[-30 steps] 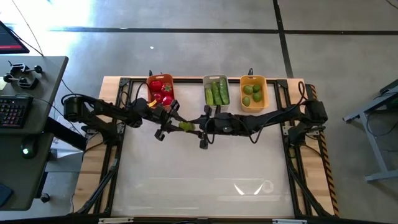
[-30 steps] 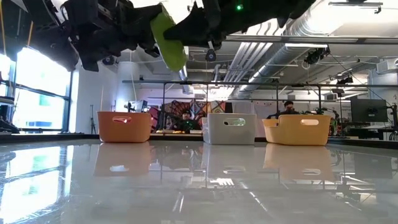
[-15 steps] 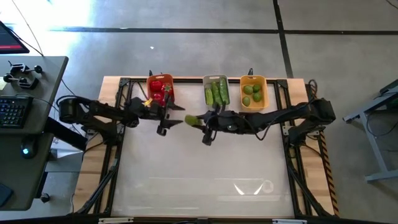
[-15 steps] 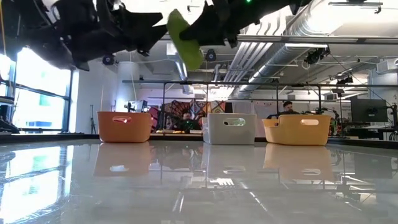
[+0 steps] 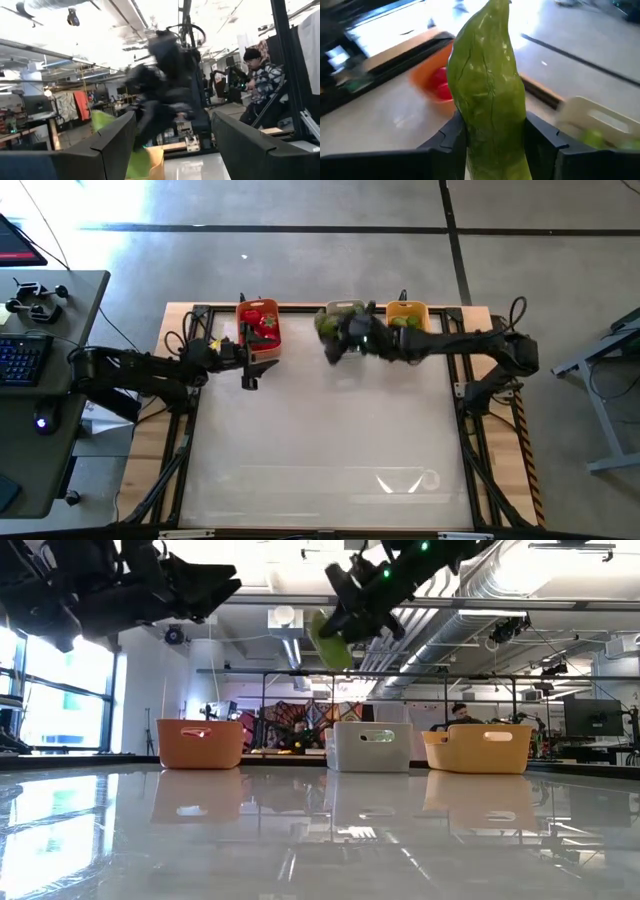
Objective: Sort produce into baskets
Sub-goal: Put the cucumber into the gray bin
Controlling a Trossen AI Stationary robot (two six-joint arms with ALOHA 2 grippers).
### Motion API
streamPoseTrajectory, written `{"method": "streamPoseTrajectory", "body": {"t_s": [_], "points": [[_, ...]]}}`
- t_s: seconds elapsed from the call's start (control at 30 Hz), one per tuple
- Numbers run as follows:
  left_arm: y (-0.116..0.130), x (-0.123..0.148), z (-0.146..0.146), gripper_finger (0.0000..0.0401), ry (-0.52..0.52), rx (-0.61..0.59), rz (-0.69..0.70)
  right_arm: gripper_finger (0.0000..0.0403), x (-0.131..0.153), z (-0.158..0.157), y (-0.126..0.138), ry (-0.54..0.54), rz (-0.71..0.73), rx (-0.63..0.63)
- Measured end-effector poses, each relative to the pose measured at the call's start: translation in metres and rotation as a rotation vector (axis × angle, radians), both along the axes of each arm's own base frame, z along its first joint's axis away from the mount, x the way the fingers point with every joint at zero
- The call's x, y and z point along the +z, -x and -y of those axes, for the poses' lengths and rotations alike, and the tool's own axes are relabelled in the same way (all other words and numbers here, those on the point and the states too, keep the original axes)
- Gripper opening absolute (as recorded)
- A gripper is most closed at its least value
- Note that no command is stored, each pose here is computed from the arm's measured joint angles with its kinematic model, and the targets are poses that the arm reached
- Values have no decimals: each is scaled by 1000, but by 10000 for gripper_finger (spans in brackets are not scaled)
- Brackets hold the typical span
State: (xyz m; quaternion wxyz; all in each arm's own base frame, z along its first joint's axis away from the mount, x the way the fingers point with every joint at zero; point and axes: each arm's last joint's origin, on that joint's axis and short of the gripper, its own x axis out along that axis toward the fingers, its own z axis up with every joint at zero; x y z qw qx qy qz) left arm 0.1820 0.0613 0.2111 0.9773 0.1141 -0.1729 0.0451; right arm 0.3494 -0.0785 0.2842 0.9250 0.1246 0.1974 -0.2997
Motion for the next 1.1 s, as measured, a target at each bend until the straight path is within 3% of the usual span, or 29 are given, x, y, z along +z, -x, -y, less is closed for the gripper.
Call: {"method": "streamPoseTrajectory", "body": {"t_s": [0.23,0.53,0.97,1.1], "points": [[0,-1,-1,248,6,4,-15,131,0,55,15,-179,20,-165],[0,-2,-1,248,18,22,-28,131,-43,93,10,-404,-63,-243],[0,-3,-2,248,24,26,-38,132,-67,133,-1,-547,-176,-331],[-1,-4,-2,248,26,26,-43,157,-71,135,0,-571,-221,-343]]}}
